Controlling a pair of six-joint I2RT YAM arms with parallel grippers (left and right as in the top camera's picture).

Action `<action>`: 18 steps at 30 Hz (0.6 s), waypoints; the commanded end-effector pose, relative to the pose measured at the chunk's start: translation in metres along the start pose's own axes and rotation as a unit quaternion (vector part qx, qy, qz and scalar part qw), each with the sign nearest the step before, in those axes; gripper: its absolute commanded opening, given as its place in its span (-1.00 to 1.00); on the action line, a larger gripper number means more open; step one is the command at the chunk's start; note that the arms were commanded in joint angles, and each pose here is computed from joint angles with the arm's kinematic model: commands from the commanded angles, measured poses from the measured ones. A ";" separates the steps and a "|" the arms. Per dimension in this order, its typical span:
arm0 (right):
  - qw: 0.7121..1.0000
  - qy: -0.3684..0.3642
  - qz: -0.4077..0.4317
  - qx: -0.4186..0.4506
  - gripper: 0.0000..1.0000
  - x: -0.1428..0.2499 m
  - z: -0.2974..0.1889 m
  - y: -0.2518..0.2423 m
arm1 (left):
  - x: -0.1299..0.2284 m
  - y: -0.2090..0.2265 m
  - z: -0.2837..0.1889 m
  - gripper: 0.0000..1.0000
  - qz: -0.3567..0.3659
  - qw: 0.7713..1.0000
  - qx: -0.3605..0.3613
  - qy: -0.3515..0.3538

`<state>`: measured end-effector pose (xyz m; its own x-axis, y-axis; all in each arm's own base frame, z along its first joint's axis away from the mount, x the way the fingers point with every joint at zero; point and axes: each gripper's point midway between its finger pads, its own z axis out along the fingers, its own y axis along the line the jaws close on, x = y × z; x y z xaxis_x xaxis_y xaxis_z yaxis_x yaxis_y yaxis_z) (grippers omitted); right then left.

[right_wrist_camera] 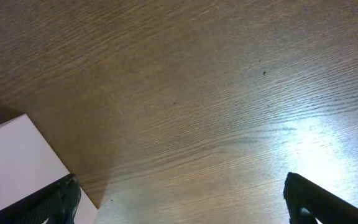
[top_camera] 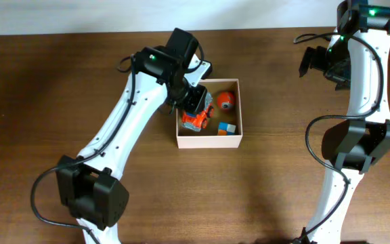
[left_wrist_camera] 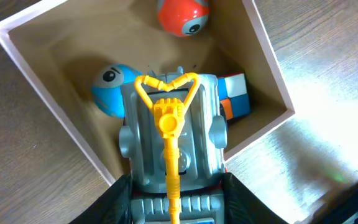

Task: Pack container
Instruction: 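Carry the fire truck right into the pink box and release it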

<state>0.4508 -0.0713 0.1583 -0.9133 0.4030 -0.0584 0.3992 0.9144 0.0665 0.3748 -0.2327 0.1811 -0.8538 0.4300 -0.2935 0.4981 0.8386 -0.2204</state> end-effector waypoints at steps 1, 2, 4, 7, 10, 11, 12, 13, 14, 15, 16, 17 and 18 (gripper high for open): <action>1.000 -0.001 0.005 -0.003 0.97 0.001 -0.003 0.000 | -0.010 -0.008 -0.016 -0.18 0.016 0.999 0.007 -0.031; 1.000 -0.001 0.005 -0.003 0.97 0.001 -0.003 0.000 | -0.010 -0.006 -0.010 -0.18 0.015 0.999 0.007 -0.028; 1.000 -0.001 0.005 -0.003 0.97 0.001 -0.003 0.000 | -0.010 -0.002 0.006 -0.17 0.013 1.000 0.006 -0.018; 1.000 -0.001 0.005 -0.003 0.98 0.001 -0.003 0.000 | -0.013 0.002 0.021 -0.17 0.012 1.000 0.004 -0.014; 1.000 -0.001 0.005 -0.003 0.97 0.001 -0.003 0.000 | -0.017 0.007 0.034 -0.17 0.012 1.000 -0.001 -0.012; 1.000 -0.001 0.005 -0.003 0.97 0.001 -0.003 0.000 | -0.018 0.011 0.039 -0.17 0.011 1.000 -0.010 -0.010; 1.000 -0.001 0.005 -0.003 0.97 0.001 -0.003 0.000 | -0.017 0.015 0.044 -0.17 0.010 1.000 -0.016 -0.004; 1.000 -0.001 0.005 -0.003 0.97 0.001 -0.003 0.000 | -0.015 0.016 0.049 -0.17 0.009 1.000 -0.017 0.002; 1.000 -0.001 0.005 -0.003 0.97 0.001 -0.003 0.000 | -0.013 0.017 0.054 -0.17 0.007 1.000 -0.017 0.009; 1.000 -0.001 0.005 -0.003 0.97 0.001 -0.003 0.000 | -0.011 0.019 0.059 -0.17 0.005 1.000 -0.017 0.016; 1.000 -0.001 0.005 -0.003 0.98 0.001 -0.003 0.000 | -0.010 0.020 0.064 -0.17 0.004 1.000 -0.017 0.022; 1.000 -0.001 0.005 -0.003 0.97 0.001 -0.003 0.000 | -0.009 0.020 0.067 -0.17 0.003 1.000 -0.017 0.026; 1.000 -0.001 0.005 -0.003 0.97 0.001 -0.003 0.000 | -0.007 0.021 0.071 -0.17 0.002 0.999 -0.017 0.030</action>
<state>0.4508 -0.0712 0.1583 -0.9130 0.4037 -0.0582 0.3999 0.9141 0.0669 0.4043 -0.2430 0.1290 -0.8592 0.4331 -0.2725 0.4905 0.8487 -0.1976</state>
